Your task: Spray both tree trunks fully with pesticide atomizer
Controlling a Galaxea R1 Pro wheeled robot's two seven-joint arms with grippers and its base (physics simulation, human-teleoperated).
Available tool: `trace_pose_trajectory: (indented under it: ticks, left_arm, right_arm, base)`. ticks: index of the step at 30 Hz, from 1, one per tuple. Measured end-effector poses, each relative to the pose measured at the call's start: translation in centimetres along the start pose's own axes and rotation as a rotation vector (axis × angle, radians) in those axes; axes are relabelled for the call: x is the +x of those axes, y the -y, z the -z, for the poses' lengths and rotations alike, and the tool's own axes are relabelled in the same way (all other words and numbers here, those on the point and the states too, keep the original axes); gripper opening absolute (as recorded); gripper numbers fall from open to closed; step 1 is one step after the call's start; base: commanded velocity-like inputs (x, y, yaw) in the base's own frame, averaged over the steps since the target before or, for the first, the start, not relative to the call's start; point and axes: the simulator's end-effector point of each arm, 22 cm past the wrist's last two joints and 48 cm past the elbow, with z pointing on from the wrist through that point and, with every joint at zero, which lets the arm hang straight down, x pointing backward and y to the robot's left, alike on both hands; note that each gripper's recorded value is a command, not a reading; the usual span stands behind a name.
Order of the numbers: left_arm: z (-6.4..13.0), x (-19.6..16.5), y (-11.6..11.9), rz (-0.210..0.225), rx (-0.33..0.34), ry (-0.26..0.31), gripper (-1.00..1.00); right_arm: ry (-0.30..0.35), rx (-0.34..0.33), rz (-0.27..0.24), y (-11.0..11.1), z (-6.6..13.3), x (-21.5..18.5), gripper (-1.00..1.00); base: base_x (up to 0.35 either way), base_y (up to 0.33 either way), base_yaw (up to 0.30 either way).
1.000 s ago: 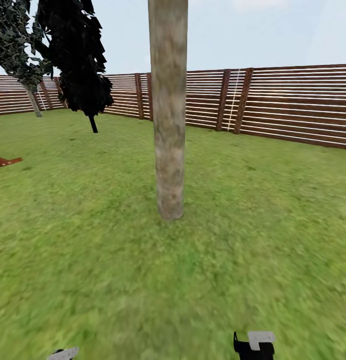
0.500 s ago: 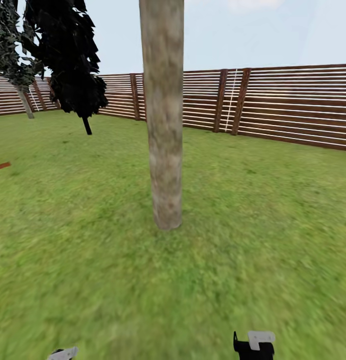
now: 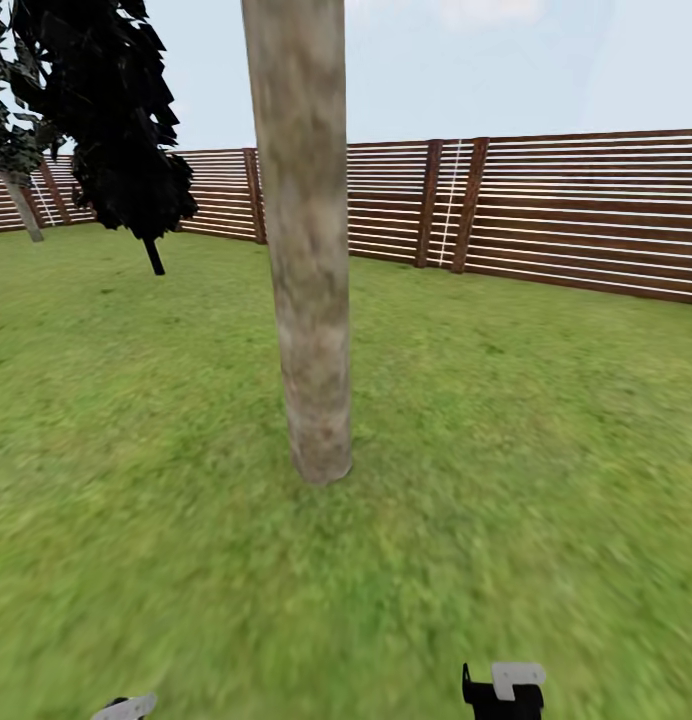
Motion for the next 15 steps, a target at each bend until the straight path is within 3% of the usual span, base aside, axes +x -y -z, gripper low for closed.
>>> trace_pose_trajectory:
  ticks: [4, 9, 13, 14, 15]
  left_arm:
    - [0.0, 0.0, 0.2, 0.000, 0.006, 0.000, -1.00]
    - [-0.1, 0.0, 1.1, -0.044, 0.041, -0.003, -1.00]
    - [-0.1, -0.1, 3.7, -0.197, 0.158, -0.007, -1.00]
    - [-0.1, 0.0, 4.9, -0.250, 0.212, -0.012, -1.00]
    - [-0.3, -0.4, 5.8, -0.275, 0.245, -0.013, -1.00]
  right_arm:
    - [0.000, 0.004, 0.004, 0.3, -0.1, 0.0, 1.00]
    - [0.000, 0.002, 0.003, 0.1, 0.0, 0.0, 1.00]
    - [0.018, -0.012, 0.019, -0.2, -0.2, -0.7, 1.00]
    - [0.053, -0.036, 0.061, -0.8, -0.4, -2.0, 1.00]
    - [0.088, -0.056, 0.099, -1.3, -0.7, -3.3, 1.00]
  base:
    - [0.044, 0.000, 0.000]
    - [0.004, 0.000, 0.000]
    - [0.000, 0.000, 0.000]
    - [0.000, 0.000, 0.000]
    - [0.000, 0.000, 0.000]
